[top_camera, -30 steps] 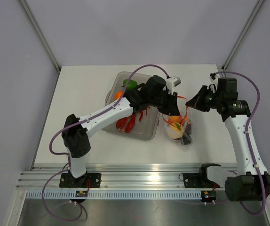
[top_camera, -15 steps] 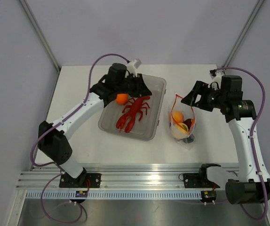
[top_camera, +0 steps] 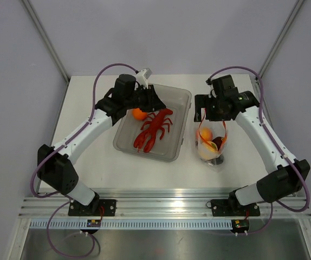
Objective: Place the food in the zip-top bag and seal the zipper
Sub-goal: Zip the zipper food storage bag at the center of the board.
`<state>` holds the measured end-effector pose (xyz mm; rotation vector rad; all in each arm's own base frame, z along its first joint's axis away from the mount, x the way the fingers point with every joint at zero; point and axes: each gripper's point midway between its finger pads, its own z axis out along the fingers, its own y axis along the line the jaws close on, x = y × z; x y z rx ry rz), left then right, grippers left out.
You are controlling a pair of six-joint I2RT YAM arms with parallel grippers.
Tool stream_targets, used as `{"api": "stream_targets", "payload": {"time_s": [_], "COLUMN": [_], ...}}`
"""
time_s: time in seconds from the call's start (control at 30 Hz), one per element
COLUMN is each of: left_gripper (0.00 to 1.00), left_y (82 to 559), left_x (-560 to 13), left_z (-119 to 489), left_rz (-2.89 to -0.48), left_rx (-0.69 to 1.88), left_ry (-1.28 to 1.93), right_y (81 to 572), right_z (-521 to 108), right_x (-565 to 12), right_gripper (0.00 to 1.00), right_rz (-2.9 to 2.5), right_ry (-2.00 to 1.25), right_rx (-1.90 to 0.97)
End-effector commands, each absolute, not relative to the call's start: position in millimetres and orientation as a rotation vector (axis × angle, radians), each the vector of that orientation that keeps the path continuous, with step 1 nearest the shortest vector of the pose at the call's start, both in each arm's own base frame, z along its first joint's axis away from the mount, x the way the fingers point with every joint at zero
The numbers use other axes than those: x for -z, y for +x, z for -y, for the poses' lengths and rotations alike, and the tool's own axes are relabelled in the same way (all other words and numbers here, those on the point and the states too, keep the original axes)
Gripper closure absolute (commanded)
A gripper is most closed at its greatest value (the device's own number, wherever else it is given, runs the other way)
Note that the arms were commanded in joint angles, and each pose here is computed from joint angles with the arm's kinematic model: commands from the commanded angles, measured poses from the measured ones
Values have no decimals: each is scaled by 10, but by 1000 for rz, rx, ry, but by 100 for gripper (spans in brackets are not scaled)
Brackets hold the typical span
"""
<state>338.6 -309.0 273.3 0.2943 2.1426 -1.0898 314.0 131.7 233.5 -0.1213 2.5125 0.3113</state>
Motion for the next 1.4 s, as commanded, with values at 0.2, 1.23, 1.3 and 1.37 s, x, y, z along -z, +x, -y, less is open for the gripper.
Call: {"api": "stream_targets", "payload": {"time_s": [0.2,1.23,1.3,1.37], "left_gripper": [77,34,34,35], "left_y": [3429,2520,2465,2449], "left_x": [-2700,-2400,-2410,-2393], "left_z": [3186,3934,3962,3984], "left_rz": [-2120,-1399,-1369,-1331], "left_rx": [1161,1523,1515,1495], "left_ry": [305,1359,1381,1403], "right_y": [3177,2091,2064,2057], "right_z": [-1288,-1424,-1429,-1427], "right_x": [-2360,-2359,-2372,-2362], "right_gripper": [23,100,100,100], "right_rz": [-2497,-2394,-2391,-2396], "right_ry": [-145,-356,-370,-375], "right_rx": [-82,-521,-530,-529]}}
